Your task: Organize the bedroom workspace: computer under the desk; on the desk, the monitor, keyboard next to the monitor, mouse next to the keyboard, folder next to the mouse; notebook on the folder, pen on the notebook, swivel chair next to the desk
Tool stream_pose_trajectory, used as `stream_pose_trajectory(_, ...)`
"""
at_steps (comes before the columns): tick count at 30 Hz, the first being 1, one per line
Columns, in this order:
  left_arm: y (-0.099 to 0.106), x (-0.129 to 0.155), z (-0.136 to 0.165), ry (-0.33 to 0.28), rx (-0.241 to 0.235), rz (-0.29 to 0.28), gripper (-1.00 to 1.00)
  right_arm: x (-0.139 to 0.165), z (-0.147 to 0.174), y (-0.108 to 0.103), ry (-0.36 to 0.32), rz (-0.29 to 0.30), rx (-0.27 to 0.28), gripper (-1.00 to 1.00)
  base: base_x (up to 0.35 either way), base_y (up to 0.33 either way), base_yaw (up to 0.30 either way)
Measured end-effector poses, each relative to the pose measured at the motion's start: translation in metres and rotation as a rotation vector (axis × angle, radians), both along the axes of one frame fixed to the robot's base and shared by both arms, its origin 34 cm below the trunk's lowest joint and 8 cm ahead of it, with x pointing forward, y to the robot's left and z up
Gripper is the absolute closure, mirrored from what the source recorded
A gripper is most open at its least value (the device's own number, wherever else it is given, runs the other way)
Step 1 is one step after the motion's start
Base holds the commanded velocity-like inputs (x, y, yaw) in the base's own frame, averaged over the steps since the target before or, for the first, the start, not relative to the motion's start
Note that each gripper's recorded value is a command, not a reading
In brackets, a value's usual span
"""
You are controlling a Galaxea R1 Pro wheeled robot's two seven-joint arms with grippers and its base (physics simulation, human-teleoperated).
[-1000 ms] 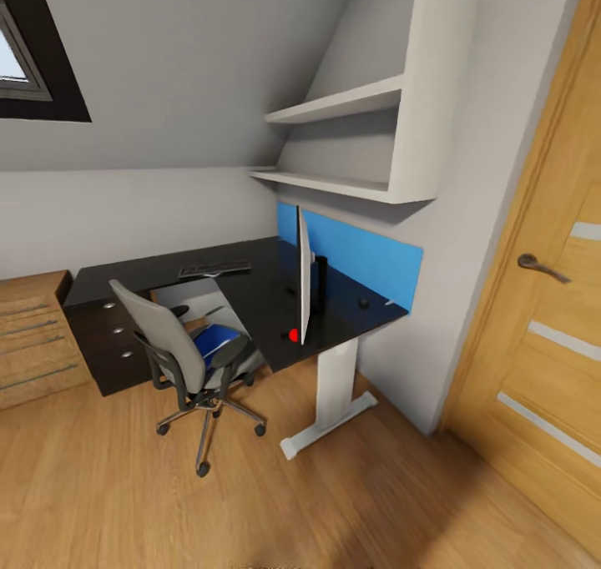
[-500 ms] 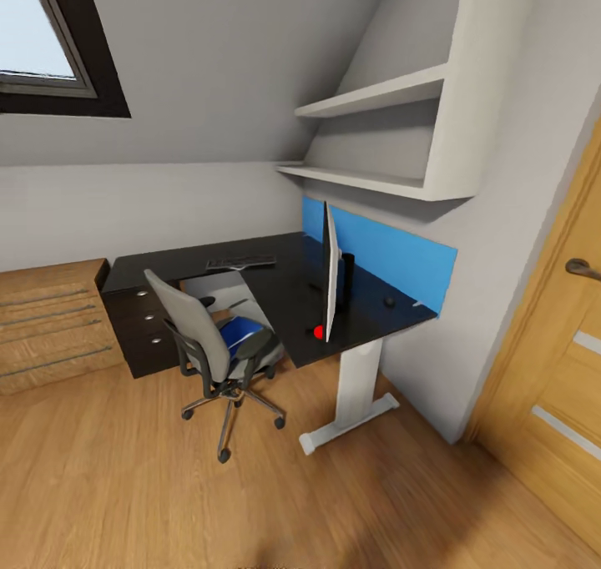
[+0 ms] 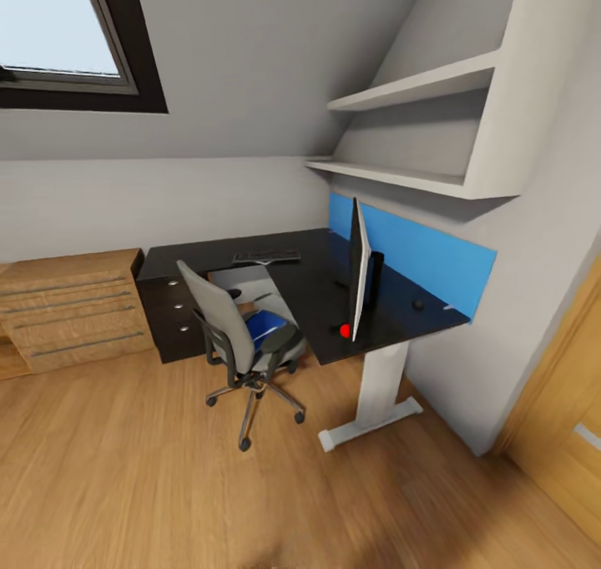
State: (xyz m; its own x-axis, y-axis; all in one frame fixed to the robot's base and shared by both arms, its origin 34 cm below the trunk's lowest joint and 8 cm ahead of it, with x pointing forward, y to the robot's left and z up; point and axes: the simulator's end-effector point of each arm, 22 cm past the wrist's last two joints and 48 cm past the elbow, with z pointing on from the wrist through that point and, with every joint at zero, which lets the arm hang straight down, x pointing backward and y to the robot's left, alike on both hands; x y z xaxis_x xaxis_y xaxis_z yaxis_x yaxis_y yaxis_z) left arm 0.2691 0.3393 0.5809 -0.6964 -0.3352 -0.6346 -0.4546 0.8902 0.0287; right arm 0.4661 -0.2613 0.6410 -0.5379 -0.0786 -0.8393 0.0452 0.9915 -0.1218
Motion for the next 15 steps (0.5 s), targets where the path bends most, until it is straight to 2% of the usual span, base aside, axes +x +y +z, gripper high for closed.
stream_pose_trajectory(5, 0.001, -0.002, 0.000, 0.004, 0.002, 0.003, -1.00, -0.005, -0.004, 0.010, 0.014, 0.004, 0.014, -1.00, 0.000, 0.000, 0.213)
stream_pose_trajectory(15, -0.006, -0.004, -0.002, 0.013, -0.008, -0.013, -1.00, -0.026, -0.018, 0.015, 0.070, 0.016, 0.018, -1.00, 0.000, -0.001, 0.214)
